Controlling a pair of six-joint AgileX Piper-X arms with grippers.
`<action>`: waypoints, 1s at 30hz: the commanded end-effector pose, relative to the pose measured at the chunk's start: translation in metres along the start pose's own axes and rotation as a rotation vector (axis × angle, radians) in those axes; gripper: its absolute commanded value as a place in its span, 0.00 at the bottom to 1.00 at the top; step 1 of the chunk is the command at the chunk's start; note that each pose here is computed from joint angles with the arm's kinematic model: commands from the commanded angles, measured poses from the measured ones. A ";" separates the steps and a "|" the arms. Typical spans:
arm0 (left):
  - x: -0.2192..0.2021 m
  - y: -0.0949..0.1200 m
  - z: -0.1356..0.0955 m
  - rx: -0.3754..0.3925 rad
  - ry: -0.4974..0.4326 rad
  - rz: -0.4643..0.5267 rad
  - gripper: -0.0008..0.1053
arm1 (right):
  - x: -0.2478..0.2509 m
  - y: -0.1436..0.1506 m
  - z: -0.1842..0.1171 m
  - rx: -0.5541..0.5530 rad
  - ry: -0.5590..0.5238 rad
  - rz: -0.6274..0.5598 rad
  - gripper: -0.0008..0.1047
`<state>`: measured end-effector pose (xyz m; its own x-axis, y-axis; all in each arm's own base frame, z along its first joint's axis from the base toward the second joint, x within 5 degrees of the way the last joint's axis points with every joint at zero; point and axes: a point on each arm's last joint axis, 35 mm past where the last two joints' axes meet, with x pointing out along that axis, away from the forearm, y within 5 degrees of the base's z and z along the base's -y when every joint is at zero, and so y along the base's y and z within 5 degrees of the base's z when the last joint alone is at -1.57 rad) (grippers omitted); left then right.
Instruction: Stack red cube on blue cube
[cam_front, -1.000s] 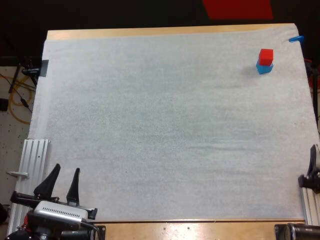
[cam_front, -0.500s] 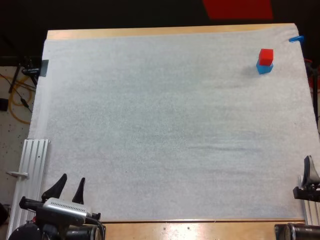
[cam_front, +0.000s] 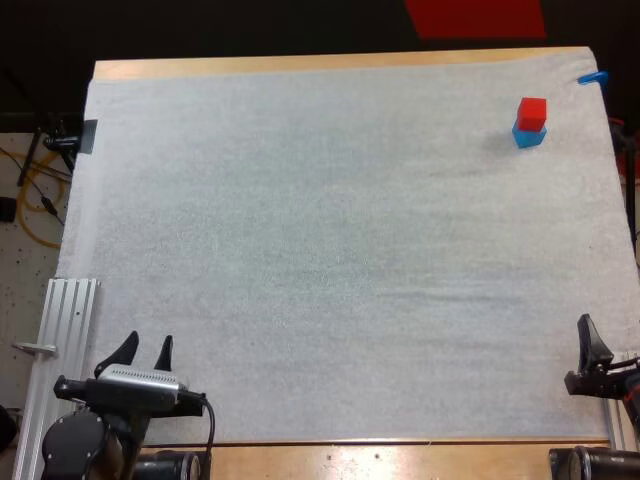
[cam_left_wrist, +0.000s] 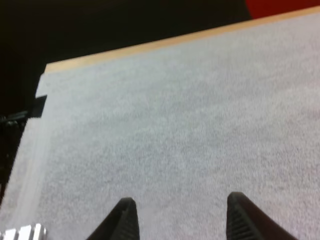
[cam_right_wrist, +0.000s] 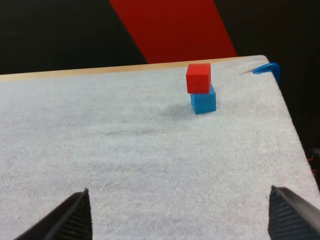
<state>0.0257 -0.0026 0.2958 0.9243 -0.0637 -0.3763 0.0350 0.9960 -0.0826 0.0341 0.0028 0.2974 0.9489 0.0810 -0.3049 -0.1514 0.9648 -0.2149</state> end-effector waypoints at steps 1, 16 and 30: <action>0.004 0.001 -0.001 -0.010 0.014 0.006 0.40 | 0.003 0.000 0.001 -0.012 -0.004 0.011 0.67; 0.007 0.001 -0.004 -0.012 0.028 0.005 0.40 | 0.003 0.002 -0.008 0.002 0.069 0.030 0.67; 0.007 0.001 -0.004 -0.012 0.028 0.005 0.40 | 0.003 0.002 -0.008 0.002 0.069 0.030 0.67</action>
<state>0.0285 -0.0024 0.2890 0.9154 -0.0641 -0.3974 0.0331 0.9959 -0.0845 0.0331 0.0029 0.2883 0.9259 0.0832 -0.3685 -0.1655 0.9662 -0.1978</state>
